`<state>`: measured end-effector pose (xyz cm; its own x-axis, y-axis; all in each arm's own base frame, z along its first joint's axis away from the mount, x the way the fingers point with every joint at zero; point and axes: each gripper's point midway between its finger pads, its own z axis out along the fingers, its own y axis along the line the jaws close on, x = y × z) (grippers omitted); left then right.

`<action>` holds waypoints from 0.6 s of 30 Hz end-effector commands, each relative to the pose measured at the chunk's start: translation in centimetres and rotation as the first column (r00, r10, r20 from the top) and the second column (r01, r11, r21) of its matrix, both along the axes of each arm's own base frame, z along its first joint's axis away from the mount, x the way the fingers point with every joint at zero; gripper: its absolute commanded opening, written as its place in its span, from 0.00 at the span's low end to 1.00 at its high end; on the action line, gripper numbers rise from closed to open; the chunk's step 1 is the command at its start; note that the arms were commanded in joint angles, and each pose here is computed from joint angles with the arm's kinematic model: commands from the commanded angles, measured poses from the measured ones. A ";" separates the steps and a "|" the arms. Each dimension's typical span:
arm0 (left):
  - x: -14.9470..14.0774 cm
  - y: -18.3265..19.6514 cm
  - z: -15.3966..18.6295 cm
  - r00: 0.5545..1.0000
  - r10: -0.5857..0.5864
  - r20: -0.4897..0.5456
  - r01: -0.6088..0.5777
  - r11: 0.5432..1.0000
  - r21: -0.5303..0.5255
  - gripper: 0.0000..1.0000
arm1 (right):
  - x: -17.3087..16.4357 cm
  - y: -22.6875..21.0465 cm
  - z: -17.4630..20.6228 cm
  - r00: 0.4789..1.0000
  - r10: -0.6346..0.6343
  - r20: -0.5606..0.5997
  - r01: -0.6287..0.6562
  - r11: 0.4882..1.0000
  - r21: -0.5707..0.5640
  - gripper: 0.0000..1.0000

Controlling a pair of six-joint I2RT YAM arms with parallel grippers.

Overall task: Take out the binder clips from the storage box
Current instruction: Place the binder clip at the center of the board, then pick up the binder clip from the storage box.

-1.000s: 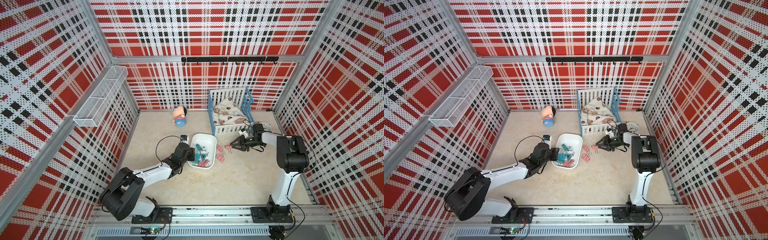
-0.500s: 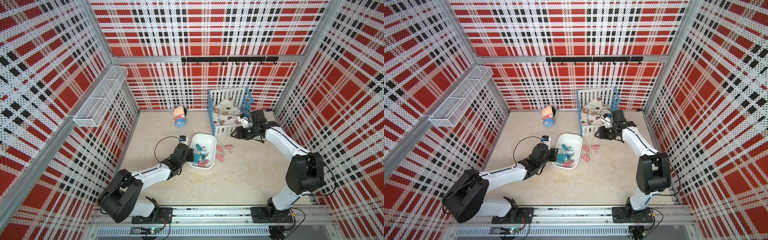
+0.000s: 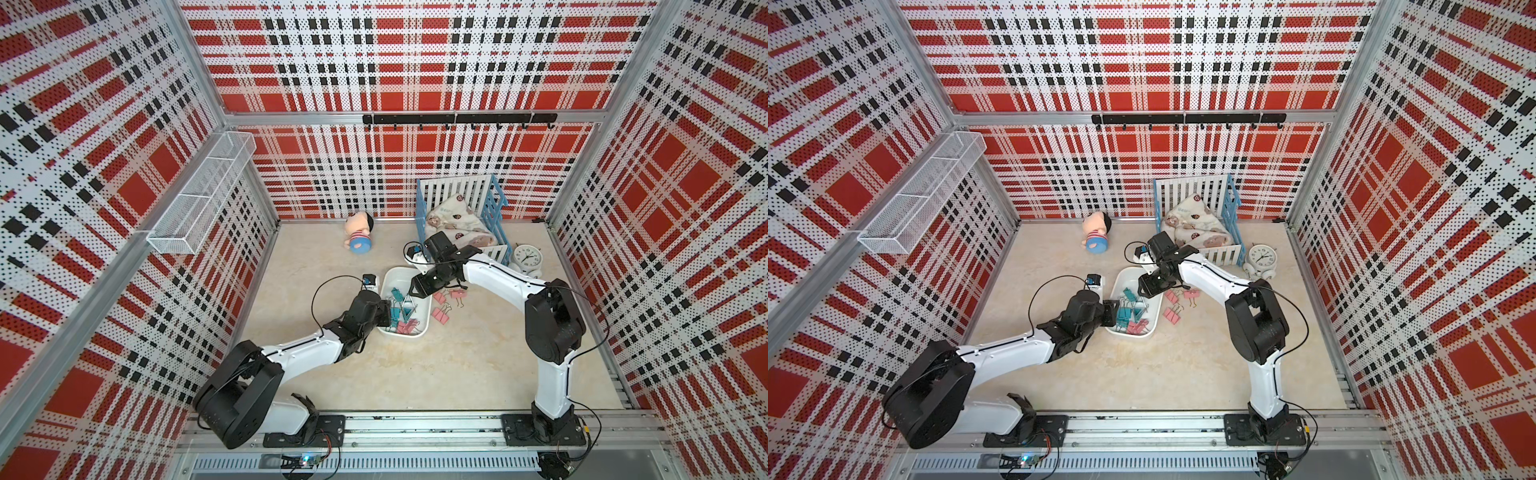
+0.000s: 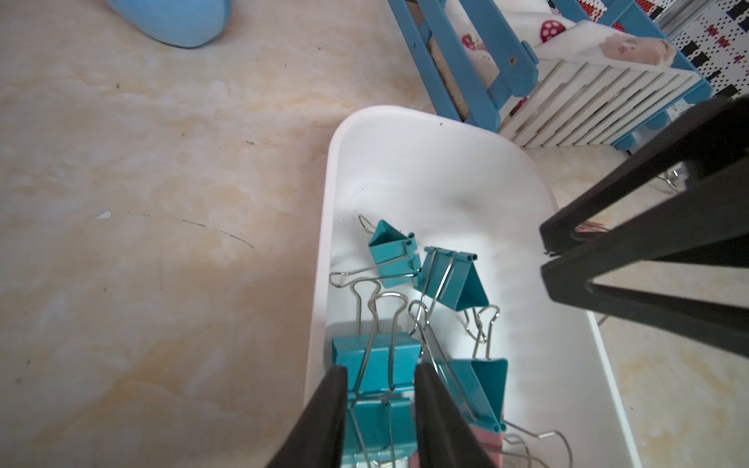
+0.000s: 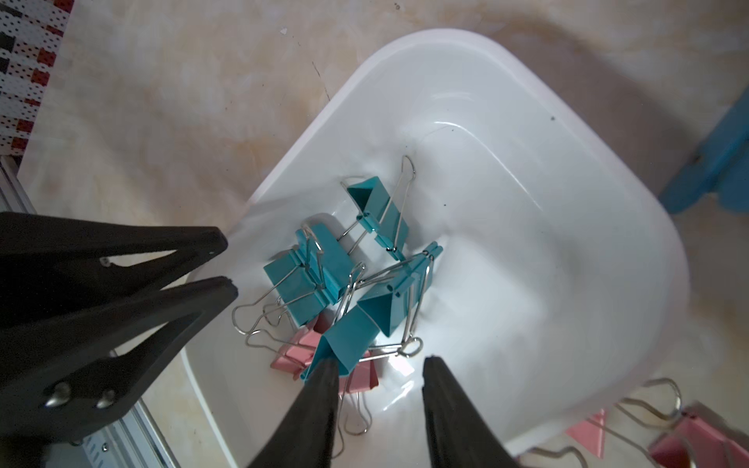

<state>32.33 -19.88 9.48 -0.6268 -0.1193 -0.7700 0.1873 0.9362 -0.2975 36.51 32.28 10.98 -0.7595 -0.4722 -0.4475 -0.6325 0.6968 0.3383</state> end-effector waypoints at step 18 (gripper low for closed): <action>-2.5 2.3 -1.0 0.997 0.068 -0.035 -0.067 0.997 0.024 0.35 | 0.1 6.7 -1.6 0.988 0.153 -0.001 -0.152 0.983 0.104 0.39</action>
